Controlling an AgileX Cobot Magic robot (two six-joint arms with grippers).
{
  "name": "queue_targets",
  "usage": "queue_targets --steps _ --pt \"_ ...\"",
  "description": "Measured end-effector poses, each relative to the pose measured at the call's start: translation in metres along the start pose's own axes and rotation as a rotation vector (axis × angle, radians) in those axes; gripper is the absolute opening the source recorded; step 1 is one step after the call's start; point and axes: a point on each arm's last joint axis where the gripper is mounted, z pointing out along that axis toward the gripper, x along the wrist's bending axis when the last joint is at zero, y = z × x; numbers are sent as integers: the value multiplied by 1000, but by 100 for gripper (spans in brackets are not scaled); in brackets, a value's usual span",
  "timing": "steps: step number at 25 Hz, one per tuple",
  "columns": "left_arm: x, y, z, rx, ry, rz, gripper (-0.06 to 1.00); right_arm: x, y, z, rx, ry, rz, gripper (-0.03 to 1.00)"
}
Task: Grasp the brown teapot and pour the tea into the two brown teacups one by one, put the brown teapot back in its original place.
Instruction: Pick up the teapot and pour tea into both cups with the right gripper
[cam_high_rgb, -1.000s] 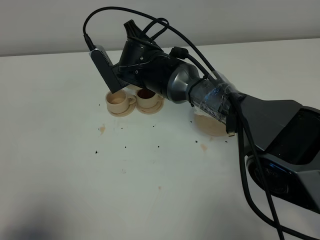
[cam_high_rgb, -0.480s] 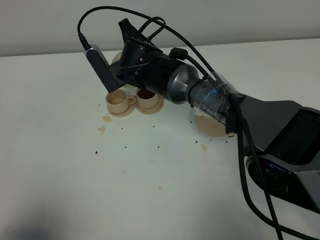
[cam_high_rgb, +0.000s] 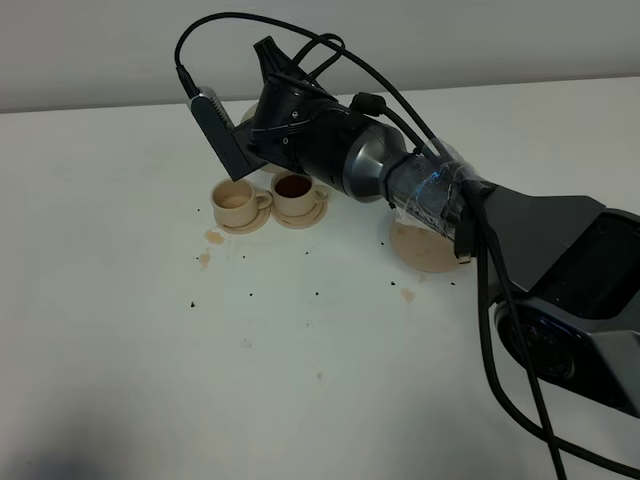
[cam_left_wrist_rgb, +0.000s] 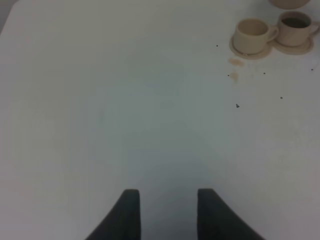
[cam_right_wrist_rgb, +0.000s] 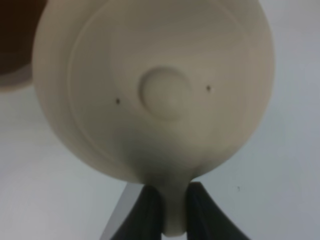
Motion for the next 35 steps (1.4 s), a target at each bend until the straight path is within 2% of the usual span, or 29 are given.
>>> queue_targets --steps 35 --pt "0 0 0 0 0 0 33 1 5 6 -22 -33 -71 13"
